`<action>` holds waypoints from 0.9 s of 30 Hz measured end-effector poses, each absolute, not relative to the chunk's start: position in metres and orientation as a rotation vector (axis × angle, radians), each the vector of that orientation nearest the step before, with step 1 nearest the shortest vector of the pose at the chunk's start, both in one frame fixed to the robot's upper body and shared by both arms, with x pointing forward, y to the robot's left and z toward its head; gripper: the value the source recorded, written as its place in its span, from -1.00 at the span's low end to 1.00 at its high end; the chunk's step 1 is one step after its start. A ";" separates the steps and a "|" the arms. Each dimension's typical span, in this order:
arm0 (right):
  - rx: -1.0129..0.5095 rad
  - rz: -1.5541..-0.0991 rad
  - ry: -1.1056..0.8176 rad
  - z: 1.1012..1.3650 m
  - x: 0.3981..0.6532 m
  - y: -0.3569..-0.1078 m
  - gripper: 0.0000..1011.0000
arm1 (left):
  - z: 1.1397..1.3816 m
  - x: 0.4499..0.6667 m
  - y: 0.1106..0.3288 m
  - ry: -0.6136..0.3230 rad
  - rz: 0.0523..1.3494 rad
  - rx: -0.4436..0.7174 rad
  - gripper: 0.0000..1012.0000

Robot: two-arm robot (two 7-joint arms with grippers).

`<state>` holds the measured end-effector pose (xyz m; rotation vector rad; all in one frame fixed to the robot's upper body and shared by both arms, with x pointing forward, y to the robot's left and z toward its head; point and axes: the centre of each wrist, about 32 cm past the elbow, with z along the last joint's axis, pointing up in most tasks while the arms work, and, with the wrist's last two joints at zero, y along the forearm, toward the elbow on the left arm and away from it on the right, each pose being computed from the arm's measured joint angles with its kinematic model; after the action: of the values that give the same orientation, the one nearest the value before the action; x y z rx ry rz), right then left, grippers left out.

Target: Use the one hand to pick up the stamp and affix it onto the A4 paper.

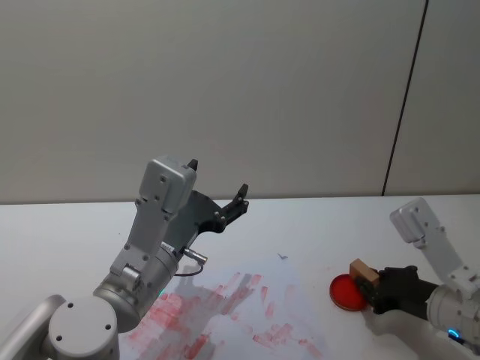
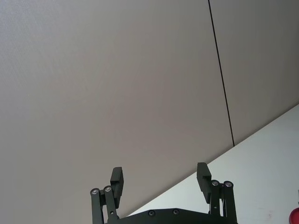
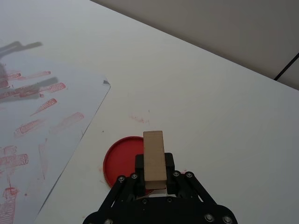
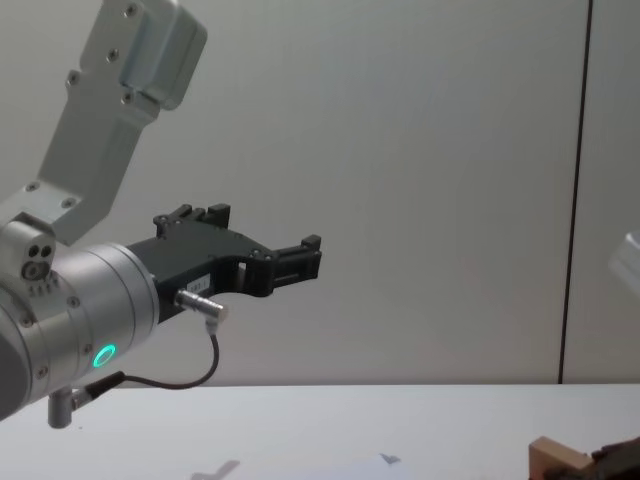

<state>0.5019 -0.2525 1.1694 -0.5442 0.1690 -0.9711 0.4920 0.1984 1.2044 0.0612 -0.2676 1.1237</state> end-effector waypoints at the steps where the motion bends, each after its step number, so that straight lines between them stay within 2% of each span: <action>1: -0.545 -0.970 0.169 1.169 0.502 -0.252 -0.56 | 1.204 0.492 0.198 -0.268 1.124 0.061 0.98; 21: -0.546 -0.961 0.155 1.167 0.504 -0.245 -0.53 | 1.204 0.492 0.198 -0.268 1.124 0.061 0.98; 27: -0.545 -0.961 0.153 1.167 0.504 -0.244 -0.11 | 1.204 0.492 0.198 -0.268 1.124 0.061 0.98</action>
<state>0.5036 -0.2443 1.1675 -0.5454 0.1531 -0.9607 0.4920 0.1984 1.2044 0.0612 -0.2676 1.1237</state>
